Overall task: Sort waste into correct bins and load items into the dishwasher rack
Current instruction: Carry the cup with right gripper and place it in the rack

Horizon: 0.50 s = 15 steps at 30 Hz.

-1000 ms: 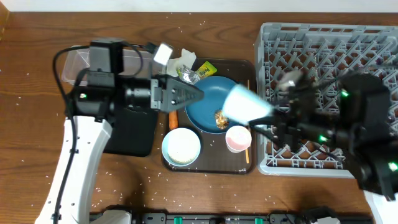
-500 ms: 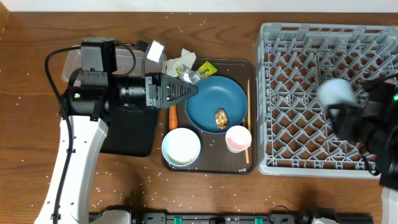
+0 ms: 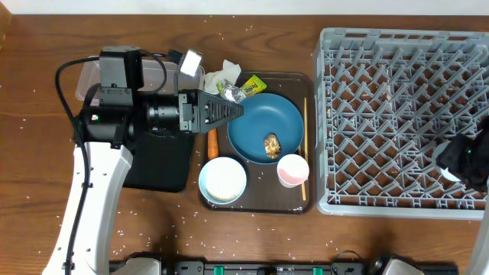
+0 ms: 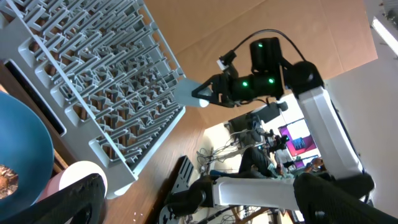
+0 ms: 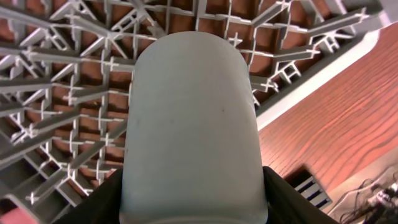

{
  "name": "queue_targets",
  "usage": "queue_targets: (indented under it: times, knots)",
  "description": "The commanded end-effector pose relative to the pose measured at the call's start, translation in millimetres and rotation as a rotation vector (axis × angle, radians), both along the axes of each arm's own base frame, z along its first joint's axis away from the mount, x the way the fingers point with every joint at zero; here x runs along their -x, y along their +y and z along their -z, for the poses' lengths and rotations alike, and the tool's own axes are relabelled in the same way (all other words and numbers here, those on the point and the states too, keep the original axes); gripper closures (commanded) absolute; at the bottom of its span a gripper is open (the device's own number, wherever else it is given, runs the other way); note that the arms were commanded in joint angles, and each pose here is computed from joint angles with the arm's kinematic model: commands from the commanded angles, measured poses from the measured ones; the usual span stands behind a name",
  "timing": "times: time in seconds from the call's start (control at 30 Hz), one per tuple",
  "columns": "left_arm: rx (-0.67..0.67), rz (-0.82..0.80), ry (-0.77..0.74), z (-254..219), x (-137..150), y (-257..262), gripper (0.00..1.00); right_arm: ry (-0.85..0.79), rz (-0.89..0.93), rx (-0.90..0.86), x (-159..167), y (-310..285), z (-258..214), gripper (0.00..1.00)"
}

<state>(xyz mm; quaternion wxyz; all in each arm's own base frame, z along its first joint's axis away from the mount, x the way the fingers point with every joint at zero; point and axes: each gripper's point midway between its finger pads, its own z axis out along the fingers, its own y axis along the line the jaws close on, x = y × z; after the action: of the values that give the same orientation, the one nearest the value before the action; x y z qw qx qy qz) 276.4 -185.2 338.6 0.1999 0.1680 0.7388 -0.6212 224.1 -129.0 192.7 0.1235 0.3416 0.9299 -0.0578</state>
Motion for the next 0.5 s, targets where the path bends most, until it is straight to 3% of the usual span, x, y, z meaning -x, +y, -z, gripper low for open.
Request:
queue_targets:
  times: [0.0,0.33,0.47]
  knots:
    - [0.004,-0.002,-0.014,-5.7,0.3,1.1,0.02,-0.014,0.035,-0.041,-8.1,-2.5,3.3,0.58]
    - [0.004,-0.001,-0.014,-5.8,0.4,1.1,0.02,0.117,0.041,-0.113,-18.6,-7.2,43.3,0.52]
    - [0.045,0.040,-0.009,-12.4,7.7,-0.3,0.02,0.165,0.043,-0.137,-15.4,-5.5,52.5,0.20]
